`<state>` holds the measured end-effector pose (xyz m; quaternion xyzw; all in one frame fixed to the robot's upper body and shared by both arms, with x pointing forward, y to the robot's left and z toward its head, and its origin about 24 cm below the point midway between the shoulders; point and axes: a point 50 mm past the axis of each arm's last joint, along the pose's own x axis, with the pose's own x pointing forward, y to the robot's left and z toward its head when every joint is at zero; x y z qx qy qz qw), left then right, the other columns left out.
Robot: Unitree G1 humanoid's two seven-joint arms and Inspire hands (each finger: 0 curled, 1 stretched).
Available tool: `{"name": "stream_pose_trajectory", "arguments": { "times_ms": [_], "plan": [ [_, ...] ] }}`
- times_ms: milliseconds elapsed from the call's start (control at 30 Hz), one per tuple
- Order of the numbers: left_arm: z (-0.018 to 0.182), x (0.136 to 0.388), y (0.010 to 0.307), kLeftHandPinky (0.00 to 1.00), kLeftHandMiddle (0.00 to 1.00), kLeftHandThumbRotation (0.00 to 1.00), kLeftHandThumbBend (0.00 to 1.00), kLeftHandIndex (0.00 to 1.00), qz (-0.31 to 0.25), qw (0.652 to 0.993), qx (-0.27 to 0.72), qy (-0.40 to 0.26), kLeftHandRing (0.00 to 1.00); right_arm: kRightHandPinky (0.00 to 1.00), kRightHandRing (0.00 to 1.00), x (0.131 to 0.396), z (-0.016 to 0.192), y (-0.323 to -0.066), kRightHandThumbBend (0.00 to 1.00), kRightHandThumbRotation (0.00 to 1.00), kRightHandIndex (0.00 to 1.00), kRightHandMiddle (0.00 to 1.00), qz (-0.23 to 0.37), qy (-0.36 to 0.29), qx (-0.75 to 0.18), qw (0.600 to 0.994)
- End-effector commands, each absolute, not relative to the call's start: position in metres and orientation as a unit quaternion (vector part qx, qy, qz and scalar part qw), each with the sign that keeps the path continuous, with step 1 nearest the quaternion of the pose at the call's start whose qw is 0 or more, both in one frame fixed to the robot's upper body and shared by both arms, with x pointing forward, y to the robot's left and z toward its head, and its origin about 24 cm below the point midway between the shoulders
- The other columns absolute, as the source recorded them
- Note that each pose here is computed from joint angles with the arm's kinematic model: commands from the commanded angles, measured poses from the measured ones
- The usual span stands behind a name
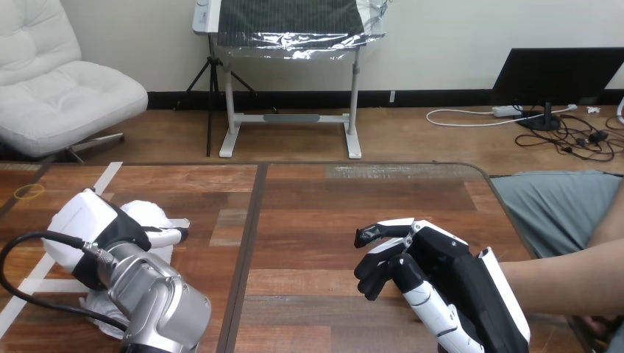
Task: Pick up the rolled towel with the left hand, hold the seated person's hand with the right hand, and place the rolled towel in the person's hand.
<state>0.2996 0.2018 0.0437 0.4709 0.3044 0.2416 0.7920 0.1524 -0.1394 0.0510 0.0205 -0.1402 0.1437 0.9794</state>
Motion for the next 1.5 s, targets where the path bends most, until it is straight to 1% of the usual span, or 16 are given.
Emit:
{"name": "stream_pose_trajectory", "arguments": {
  "times_ms": [0, 400, 500, 533, 600, 633, 667, 700, 767, 833, 967, 1000, 1167, 1267, 1333, 1467],
  "plan": [
    [0.064, 0.315, 0.202, 1.0, 0.97, 0.32, 0.91, 0.94, 0.251, 0.793, 0.481, 0.277, 0.99, 0.34, 0.42, 0.161, 0.07, -0.137, 0.67, 0.66, 0.59, 0.48, 0.142, -0.201, 0.027, 0.969],
    [0.06, 0.314, 0.205, 1.0, 0.94, 0.34, 0.91, 0.92, 0.227, 0.789, 0.483, 0.304, 0.97, 0.34, 0.42, 0.161, 0.07, -0.137, 0.68, 0.67, 0.59, 0.48, 0.14, -0.203, 0.023, 0.969],
    [0.059, 0.314, 0.206, 1.0, 0.93, 0.34, 0.91, 0.91, 0.219, 0.787, 0.485, 0.311, 0.95, 0.34, 0.42, 0.161, 0.07, -0.138, 0.69, 0.68, 0.59, 0.48, 0.139, -0.203, 0.023, 0.969],
    [0.059, 0.314, 0.207, 0.98, 0.92, 0.34, 0.91, 0.9, 0.217, 0.786, 0.486, 0.314, 0.93, 0.34, 0.42, 0.161, 0.07, -0.138, 0.7, 0.68, 0.59, 0.48, 0.138, -0.203, 0.023, 0.969],
    [0.059, 0.314, 0.207, 0.92, 0.9, 0.35, 0.91, 0.89, 0.21, 0.784, 0.488, 0.321, 0.9, 0.34, 0.41, 0.161, 0.07, -0.138, 0.71, 0.69, 0.59, 0.48, 0.138, -0.203, 0.023, 0.969],
    [0.059, 0.314, 0.208, 0.86, 0.88, 0.35, 0.91, 0.88, 0.207, 0.783, 0.489, 0.325, 0.88, 0.34, 0.41, 0.16, 0.07, -0.138, 0.71, 0.69, 0.59, 0.48, 0.137, -0.203, 0.023, 0.969],
    [0.059, 0.314, 0.208, 0.79, 0.87, 0.35, 0.9, 0.87, 0.204, 0.782, 0.49, 0.327, 0.85, 0.34, 0.41, 0.16, 0.07, -0.138, 0.72, 0.69, 0.59, 0.48, 0.137, -0.203, 0.023, 0.969],
    [0.059, 0.314, 0.208, 0.65, 0.85, 0.36, 0.9, 0.85, 0.197, 0.78, 0.491, 0.333, 0.82, 0.34, 0.41, 0.16, 0.07, -0.138, 0.73, 0.7, 0.59, 0.48, 0.137, -0.202, 0.023, 0.969],
    [0.06, 0.314, 0.209, 0.53, 0.83, 0.37, 0.9, 0.84, 0.183, 0.777, 0.495, 0.343, 0.79, 0.34, 0.41, 0.16, 0.07, -0.138, 0.73, 0.7, 0.59, 0.48, 0.136, -0.202, 0.023, 0.97],
    [0.06, 0.314, 0.21, 0.45, 0.8, 0.38, 0.89, 0.82, 0.173, 0.775, 0.497, 0.349, 0.75, 0.34, 0.41, 0.16, 0.07, -0.138, 0.74, 0.71, 0.59, 0.48, 0.135, -0.202, 0.022, 0.97],
    [0.061, 0.315, 0.21, 0.33, 0.75, 0.4, 0.88, 0.78, 0.156, 0.769, 0.504, 0.361, 0.67, 0.35, 0.41, 0.159, 0.071, -0.139, 0.76, 0.72, 0.59, 0.48, 0.133, -0.201, 0.022, 0.97],
    [0.061, 0.315, 0.211, 0.3, 0.72, 0.41, 0.88, 0.76, 0.153, 0.767, 0.507, 0.363, 0.63, 0.35, 0.41, 0.159, 0.071, -0.139, 0.77, 0.72, 0.59, 0.48, 0.133, -0.201, 0.022, 0.97],
    [0.061, 0.315, 0.212, 0.27, 0.7, 0.42, 0.87, 0.75, 0.137, 0.758, 0.517, 0.373, 0.6, 0.35, 0.42, 0.159, 0.071, -0.139, 0.77, 0.72, 0.59, 0.48, 0.133, -0.202, 0.023, 0.97],
    [0.061, 0.316, 0.213, 0.29, 0.72, 0.42, 0.87, 0.75, 0.13, 0.754, 0.522, 0.377, 0.62, 0.35, 0.42, 0.159, 0.071, -0.139, 0.77, 0.73, 0.59, 0.48, 0.132, -0.204, 0.021, 0.97],
    [0.06, 0.316, 0.214, 0.33, 0.75, 0.43, 0.86, 0.77, 0.125, 0.75, 0.527, 0.38, 0.66, 0.35, 0.42, 0.159, 0.071, -0.139, 0.77, 0.73, 0.59, 0.48, 0.131, -0.204, 0.021, 0.97],
    [0.06, 0.317, 0.215, 0.36, 0.76, 0.44, 0.85, 0.79, 0.119, 0.742, 0.537, 0.382, 0.68, 0.35, 0.42, 0.159, 0.071, -0.139, 0.77, 0.72, 0.59, 0.48, 0.13, -0.205, 0.022, 0.97]
  ]
}}
